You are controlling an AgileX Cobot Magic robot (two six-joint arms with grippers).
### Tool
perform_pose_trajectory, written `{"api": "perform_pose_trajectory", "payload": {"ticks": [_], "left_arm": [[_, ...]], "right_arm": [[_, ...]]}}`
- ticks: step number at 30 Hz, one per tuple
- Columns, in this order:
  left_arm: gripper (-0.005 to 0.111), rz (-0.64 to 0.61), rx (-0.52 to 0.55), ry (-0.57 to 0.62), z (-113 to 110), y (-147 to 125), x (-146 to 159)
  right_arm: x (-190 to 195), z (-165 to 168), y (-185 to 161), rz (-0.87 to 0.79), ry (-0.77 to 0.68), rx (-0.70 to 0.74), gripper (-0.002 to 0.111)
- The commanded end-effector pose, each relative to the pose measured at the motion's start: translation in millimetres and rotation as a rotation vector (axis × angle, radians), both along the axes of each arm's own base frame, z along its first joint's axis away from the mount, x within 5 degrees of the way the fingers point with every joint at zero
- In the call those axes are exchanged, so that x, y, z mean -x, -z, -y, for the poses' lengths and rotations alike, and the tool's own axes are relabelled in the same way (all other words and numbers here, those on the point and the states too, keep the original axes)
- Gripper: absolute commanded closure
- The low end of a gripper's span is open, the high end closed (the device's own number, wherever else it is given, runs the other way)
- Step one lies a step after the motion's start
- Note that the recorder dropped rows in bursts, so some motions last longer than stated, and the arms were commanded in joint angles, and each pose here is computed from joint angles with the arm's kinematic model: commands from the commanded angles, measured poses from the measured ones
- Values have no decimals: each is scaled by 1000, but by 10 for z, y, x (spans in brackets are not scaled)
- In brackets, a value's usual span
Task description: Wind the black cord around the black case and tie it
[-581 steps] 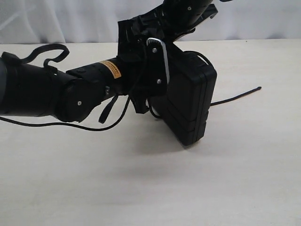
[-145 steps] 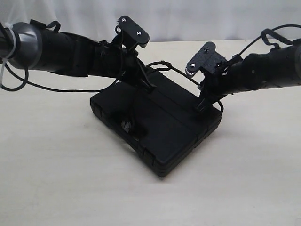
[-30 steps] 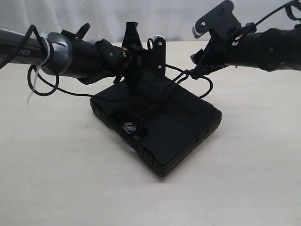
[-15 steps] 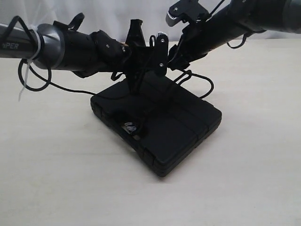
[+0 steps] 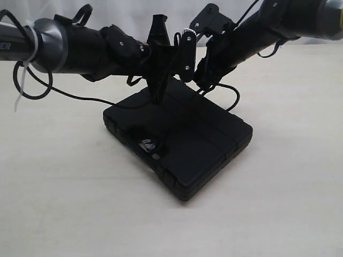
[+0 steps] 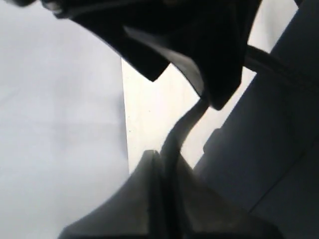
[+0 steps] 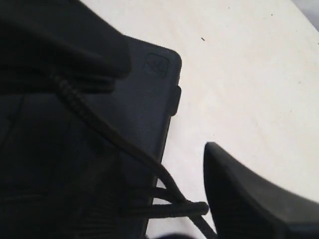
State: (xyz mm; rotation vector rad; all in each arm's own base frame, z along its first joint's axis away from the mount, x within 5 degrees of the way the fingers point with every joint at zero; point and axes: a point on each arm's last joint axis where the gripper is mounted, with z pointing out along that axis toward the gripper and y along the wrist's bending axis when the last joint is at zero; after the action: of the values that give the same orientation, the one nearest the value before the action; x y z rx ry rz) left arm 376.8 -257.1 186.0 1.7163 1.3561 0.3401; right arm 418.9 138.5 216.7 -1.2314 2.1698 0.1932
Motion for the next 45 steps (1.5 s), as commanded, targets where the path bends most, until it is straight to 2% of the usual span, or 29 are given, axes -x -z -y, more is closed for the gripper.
{"api": "perform_pose_trajectory", "payload": {"ticks": [1,7,9,12,13,17,20,24,27,30,40,45], "left_arm": [[107,-22,11,-15,-14,38,-6],[107,-41,23,-18,-9,45,3],[107,-41,23,-18,-9,45,3],[107,-41,23,-18,-9,45,3],[107,-41,23,-18,-9,45,3],[106,-61,63,-57,-13,40,-4],[96,-72,77,-67,-12,41,-2],[65,-64,75,-69,-15,37,-7],[42,-52,109,-117,-29,17,-33],[33,-50,193,-211,-54,-16,-73],[33,-226,449,-455,-97,5,-82],[33,-235,533,-588,-158,-2,-115]], "right_arm": [[100,-23,-155,-20,-87,-23,60],[-27,-51,80,-12,-36,-42,62],[-46,-47,77,6,-25,-41,75],[-51,-46,75,23,-44,-29,102],[-51,-46,75,26,-48,-26,104],[-64,-34,71,30,-28,-32,104],[-84,-25,64,33,19,-45,104],[-94,-18,61,36,39,-49,104],[-111,5,63,44,70,-36,104],[-128,32,53,53,111,-26,104],[-188,112,-202,137,299,-146,104],[-211,276,-330,132,425,-228,104]]}}
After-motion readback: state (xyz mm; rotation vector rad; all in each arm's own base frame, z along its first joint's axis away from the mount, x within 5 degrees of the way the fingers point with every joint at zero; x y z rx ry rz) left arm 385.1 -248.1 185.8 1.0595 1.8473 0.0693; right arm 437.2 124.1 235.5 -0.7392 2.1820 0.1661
